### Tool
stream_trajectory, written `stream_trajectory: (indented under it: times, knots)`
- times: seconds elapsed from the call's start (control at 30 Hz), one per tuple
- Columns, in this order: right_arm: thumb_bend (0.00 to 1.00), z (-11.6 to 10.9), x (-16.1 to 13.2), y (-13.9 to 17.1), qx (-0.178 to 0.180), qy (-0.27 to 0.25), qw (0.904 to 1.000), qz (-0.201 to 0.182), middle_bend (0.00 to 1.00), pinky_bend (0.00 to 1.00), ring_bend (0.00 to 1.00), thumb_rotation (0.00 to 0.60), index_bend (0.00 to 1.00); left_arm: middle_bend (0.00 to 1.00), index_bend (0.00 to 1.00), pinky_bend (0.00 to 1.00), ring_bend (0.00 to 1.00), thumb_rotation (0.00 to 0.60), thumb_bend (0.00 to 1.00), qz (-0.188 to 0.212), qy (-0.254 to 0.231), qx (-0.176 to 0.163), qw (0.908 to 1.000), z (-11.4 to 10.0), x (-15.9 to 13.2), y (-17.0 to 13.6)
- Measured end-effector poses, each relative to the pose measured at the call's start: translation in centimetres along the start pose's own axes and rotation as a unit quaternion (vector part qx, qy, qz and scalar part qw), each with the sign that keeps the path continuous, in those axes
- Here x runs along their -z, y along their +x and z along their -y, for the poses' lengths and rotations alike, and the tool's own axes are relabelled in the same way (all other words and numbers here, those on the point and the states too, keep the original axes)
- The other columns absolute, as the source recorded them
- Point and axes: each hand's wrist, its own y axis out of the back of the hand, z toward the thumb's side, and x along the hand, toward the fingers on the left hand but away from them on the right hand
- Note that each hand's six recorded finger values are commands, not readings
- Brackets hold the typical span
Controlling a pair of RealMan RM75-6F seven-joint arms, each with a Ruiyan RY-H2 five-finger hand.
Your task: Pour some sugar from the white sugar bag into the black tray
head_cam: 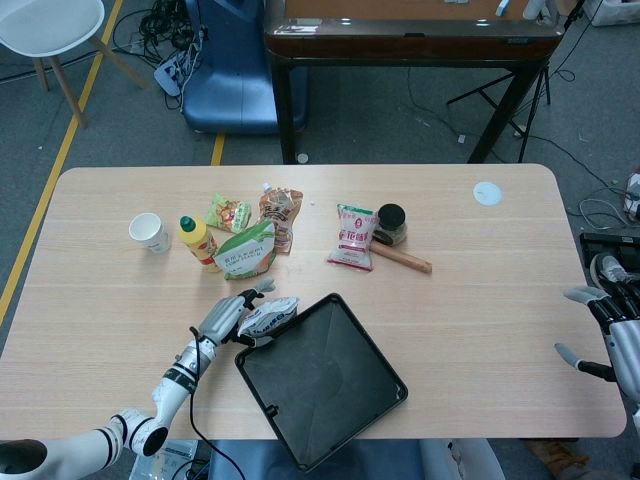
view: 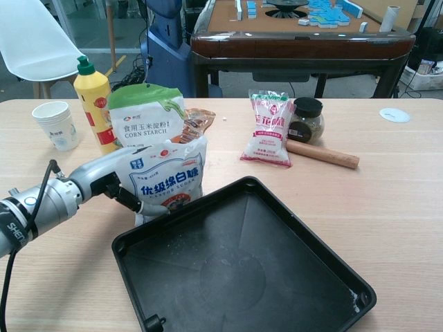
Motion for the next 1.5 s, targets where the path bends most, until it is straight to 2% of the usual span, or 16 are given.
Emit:
stream_trajectory:
  times: [0.4, 0.47, 0.6, 0.77, 0.9, 1.03, 1.13, 1.33, 1.43, 1.5]
  knots:
    - [0.16, -0.1, 0.3, 0.2, 0.002, 0.000, 1.0000, 0.007, 0.29, 0.12, 0.15, 0.600, 0.29, 0.20, 0.14, 0.32, 0.23, 0.600, 0.15, -0.004, -0.015, 0.001, 0.9999, 0.7, 0.1, 1.1]
    - [0.16, -0.1, 0.4, 0.2, 0.002, 0.000, 1.0000, 0.009, 0.29, 0.12, 0.15, 0.600, 0.29, 0.24, 0.19, 0.37, 0.26, 0.600, 0.15, -0.005, -0.018, -0.001, 0.9998, 0.7, 0.2, 1.3]
    - [0.16, -0.1, 0.5, 0.2, 0.002, 0.000, 1.0000, 0.010, 0.29, 0.12, 0.15, 0.600, 0.29, 0.43, 0.38, 0.54, 0.41, 0.600, 0.15, -0.007, -0.021, -0.016, 0.9996, 0.4, 0.5, 1.6]
    - [0.16, -0.2, 0.4, 0.0, 0.003, 0.000, 1.0000, 0.009, 0.29, 0.12, 0.15, 0.600, 0.29, 0.60, 0.48, 0.64, 0.51, 0.600, 0.15, -0.004, -0.012, -0.028, 0.9995, -0.5, 0.8, 2.1]
    - [0.16, -0.2, 0.4, 0.0, 0.003, 0.000, 1.0000, 0.009, 0.29, 0.12, 0.15, 0.600, 0.29, 0.64, 0.53, 0.67, 0.53, 0.600, 0.15, 0.013, 0.015, -0.038, 0.9991, -1.4, 0.6, 2.4]
    - [0.16, -0.2, 0.3, 0.0, 0.003, -0.001, 1.0000, 0.009, 0.29, 0.12, 0.15, 0.600, 0.29, 0.67, 0.54, 0.68, 0.55, 0.600, 0.15, 0.041, 0.068, -0.055, 0.9953, -2.9, 0.3, 2.4]
    - [0.16, -0.2, 0.3, -0.1, 0.004, -0.001, 1.0000, 0.007, 0.29, 0.12, 0.15, 0.600, 0.29, 0.67, 0.54, 0.69, 0.55, 0.600, 0.15, 0.070, 0.117, -0.072, 0.9881, -4.1, -0.4, 2.1]
    - [0.16, -0.1, -0.1, -0.1, 0.003, -0.003, 1.0000, -0.001, 0.29, 0.12, 0.15, 0.600, 0.29, 0.67, 0.53, 0.69, 0.55, 0.600, 0.15, 0.118, 0.227, -0.105, 0.9610, -5.6, -1.9, 0.9]
    - [0.16, -0.1, -0.2, -0.1, 0.003, -0.004, 1.0000, -0.003, 0.29, 0.12, 0.15, 0.600, 0.29, 0.67, 0.53, 0.69, 0.55, 0.600, 0.15, 0.134, 0.286, -0.120, 0.9412, -5.8, -2.6, 0.4]
    - [0.16, -0.1, -0.3, -0.1, 0.004, -0.005, 1.0000, -0.004, 0.29, 0.12, 0.15, 0.600, 0.29, 0.68, 0.53, 0.70, 0.56, 0.600, 0.15, 0.144, 0.329, -0.131, 0.9243, -5.8, -3.1, -0.1]
